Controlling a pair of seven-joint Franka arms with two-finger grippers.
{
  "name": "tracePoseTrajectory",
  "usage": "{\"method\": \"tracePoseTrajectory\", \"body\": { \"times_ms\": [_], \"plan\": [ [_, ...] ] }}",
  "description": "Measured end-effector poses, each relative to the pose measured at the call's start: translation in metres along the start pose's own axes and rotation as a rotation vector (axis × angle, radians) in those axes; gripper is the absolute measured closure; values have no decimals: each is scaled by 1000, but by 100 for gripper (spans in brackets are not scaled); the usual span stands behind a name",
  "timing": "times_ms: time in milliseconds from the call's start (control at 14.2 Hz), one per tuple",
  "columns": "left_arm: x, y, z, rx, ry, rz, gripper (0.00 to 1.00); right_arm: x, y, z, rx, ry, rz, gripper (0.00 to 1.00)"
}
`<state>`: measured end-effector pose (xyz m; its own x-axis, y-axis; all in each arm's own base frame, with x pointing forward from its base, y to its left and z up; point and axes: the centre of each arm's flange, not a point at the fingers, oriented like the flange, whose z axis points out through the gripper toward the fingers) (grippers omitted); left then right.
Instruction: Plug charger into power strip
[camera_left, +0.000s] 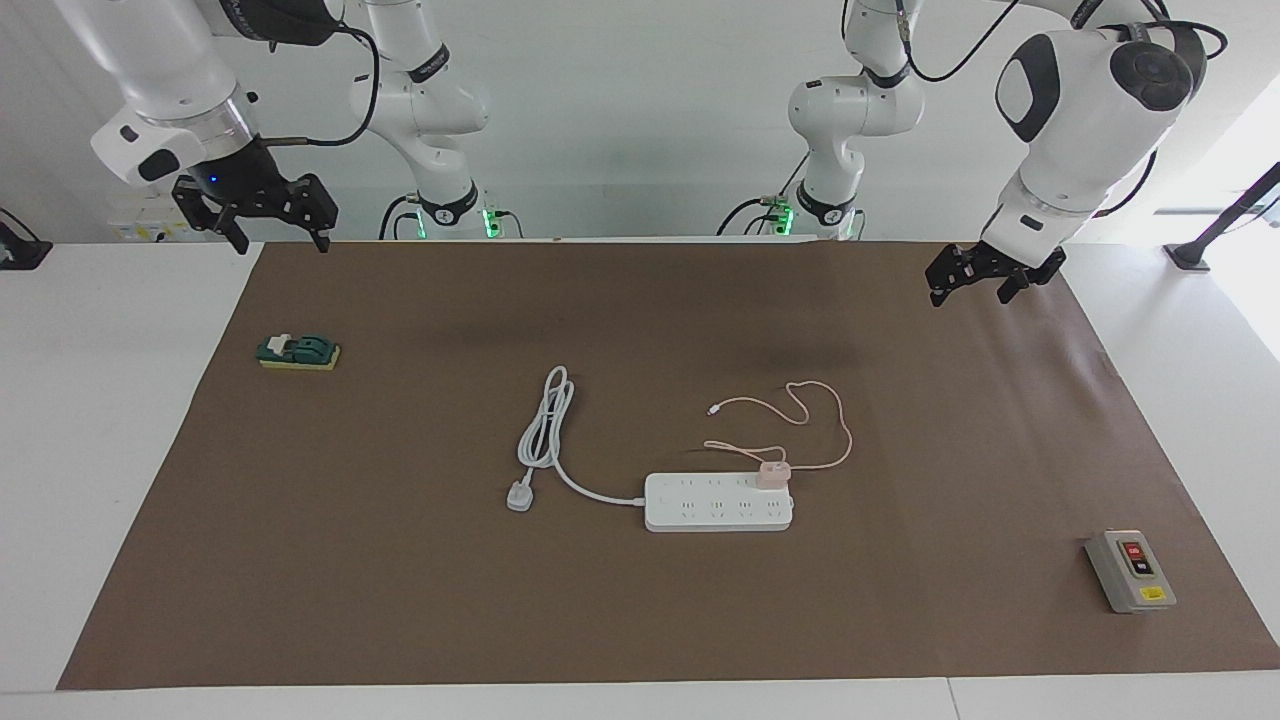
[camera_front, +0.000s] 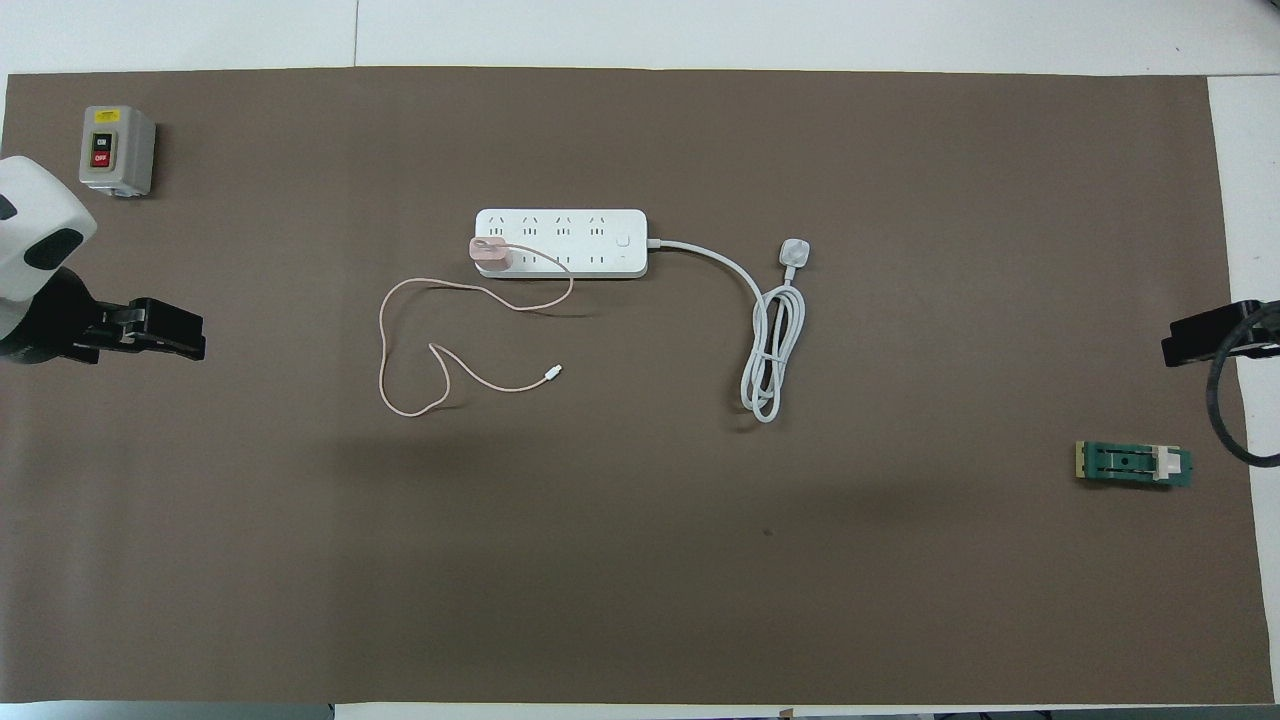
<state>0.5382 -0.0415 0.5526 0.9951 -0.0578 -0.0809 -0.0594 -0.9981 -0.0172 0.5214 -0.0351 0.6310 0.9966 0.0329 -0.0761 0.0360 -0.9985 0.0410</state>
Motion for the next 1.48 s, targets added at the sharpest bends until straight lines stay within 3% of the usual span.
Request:
{"method": "tracePoseTrajectory", "body": {
  "times_ms": [1478],
  "plan": [
    [-2, 8, -8, 2, -4, -124, 0, 0, -1, 0, 0, 0, -2, 0]
  ]
}}
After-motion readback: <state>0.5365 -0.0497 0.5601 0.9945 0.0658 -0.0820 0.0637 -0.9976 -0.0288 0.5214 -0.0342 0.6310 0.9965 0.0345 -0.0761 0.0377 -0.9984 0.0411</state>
